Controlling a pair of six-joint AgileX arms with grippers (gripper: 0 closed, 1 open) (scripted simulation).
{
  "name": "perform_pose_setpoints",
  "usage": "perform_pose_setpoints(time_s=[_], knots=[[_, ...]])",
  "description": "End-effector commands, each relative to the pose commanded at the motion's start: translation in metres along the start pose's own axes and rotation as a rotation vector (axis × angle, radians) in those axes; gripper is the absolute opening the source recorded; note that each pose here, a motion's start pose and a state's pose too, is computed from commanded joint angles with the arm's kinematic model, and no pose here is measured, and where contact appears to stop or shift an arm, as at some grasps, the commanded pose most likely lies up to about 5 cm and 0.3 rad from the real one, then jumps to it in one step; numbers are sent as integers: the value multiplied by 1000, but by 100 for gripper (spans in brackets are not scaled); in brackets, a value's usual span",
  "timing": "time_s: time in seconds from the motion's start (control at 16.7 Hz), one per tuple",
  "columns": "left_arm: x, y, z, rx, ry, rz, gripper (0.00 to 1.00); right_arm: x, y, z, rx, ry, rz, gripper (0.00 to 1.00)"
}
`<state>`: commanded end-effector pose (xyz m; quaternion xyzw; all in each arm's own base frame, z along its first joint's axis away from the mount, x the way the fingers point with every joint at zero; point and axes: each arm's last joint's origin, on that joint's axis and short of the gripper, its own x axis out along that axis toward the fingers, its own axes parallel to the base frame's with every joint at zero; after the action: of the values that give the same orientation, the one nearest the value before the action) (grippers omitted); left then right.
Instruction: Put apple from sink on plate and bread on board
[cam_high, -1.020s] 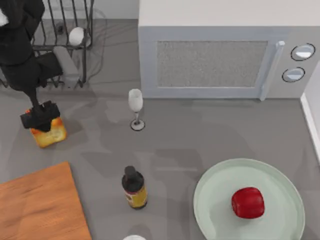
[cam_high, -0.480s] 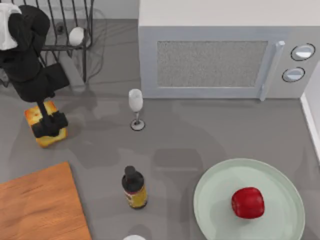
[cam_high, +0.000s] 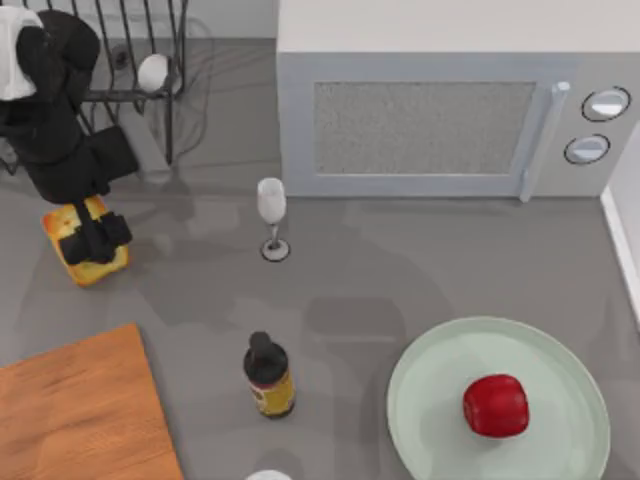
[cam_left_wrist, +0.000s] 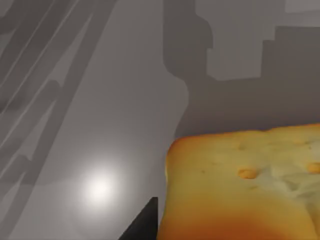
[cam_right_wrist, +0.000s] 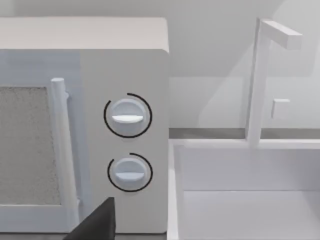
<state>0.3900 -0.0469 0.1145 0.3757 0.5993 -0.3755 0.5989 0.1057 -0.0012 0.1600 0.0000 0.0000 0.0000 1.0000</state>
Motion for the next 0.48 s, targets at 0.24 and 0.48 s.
perform_pose_setpoints(time_s=[0.24,0.48], knots=[[0,0,0,0,0,0,25,0,0,0,0,0,0,100],[0,0,0,0,0,0,0,0,0,0,0,0,0,100]])
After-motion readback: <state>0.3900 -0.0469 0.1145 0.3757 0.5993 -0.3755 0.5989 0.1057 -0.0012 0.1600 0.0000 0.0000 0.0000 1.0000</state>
